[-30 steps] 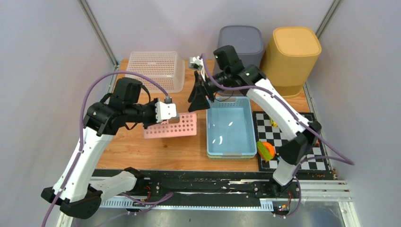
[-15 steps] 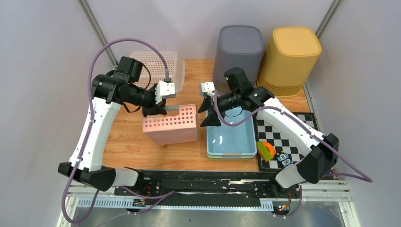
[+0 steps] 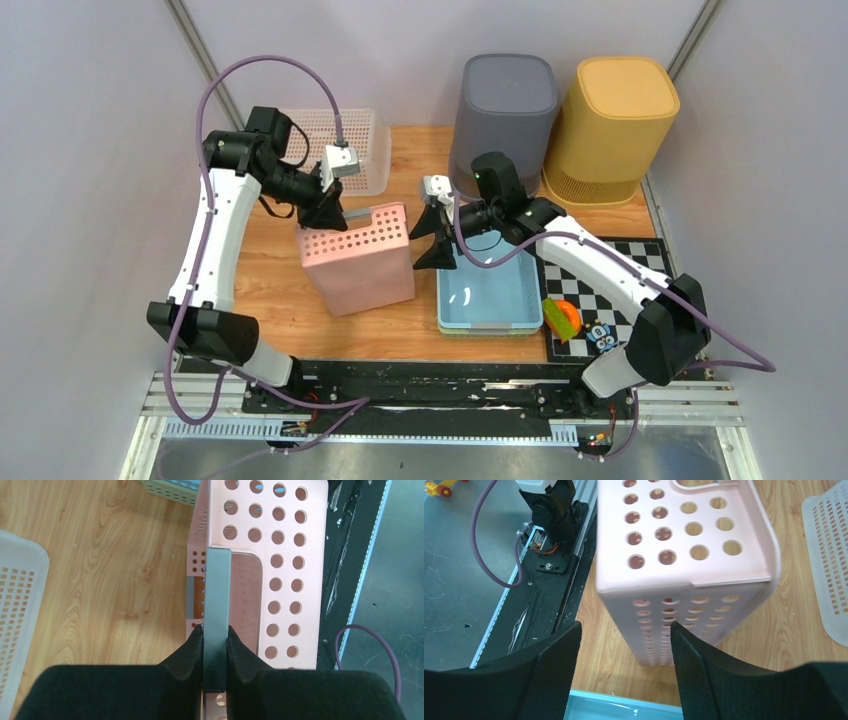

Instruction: Turn the large container upside down

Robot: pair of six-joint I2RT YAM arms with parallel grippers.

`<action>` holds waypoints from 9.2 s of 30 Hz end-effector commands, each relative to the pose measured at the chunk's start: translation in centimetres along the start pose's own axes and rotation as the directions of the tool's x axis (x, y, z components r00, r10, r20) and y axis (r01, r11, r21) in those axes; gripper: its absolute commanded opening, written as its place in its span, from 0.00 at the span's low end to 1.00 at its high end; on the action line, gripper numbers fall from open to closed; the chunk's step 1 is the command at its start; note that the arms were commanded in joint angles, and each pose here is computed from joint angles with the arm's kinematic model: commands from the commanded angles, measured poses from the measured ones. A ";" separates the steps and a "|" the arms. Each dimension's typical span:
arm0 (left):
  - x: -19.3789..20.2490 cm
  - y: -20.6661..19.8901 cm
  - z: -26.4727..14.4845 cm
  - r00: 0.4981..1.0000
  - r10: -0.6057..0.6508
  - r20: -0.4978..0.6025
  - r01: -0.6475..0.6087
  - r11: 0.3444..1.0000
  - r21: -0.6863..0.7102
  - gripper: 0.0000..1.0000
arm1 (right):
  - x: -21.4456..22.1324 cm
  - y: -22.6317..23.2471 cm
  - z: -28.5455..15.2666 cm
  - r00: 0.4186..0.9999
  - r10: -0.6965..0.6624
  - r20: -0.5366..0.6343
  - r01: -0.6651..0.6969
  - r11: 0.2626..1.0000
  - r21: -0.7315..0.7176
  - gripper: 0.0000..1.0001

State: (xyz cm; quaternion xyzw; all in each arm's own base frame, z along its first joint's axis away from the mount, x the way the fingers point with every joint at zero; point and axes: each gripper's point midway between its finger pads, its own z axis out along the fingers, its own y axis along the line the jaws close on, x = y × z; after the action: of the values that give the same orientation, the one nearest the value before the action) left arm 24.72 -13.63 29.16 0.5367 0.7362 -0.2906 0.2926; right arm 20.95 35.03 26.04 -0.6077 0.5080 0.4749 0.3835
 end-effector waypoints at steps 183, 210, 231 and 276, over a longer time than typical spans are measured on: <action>21.8 8.5 3.3 0.968 -0.207 -0.141 0.090 0.814 -0.574 1.00 | 11.9 -17.8 3.6 0.809 0.538 -0.235 -0.340 0.756 0.559 0.75; 23.2 11.6 2.1 0.928 -0.358 -0.107 0.179 0.677 -0.714 1.00 | 14.7 -12.2 5.0 0.694 0.649 -0.312 -0.514 0.750 0.416 0.74; 24.6 14.8 -1.8 0.855 -0.516 -0.047 0.210 0.428 -0.879 1.00 | 13.4 -5.7 12.2 0.677 0.624 -0.390 -0.577 0.779 0.246 0.74; 10.8 6.7 6.3 0.958 -0.216 -0.187 0.020 0.704 -0.710 1.00 | 3.9 -3.8 -5.5 0.894 0.423 -0.148 -0.358 0.873 0.330 0.77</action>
State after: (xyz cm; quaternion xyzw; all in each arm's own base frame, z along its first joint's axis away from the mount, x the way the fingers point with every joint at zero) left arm 30.82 -8.72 19.08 0.3141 0.8545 0.0495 0.4106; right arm 26.25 32.47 24.19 -0.4722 0.7281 0.3924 0.3048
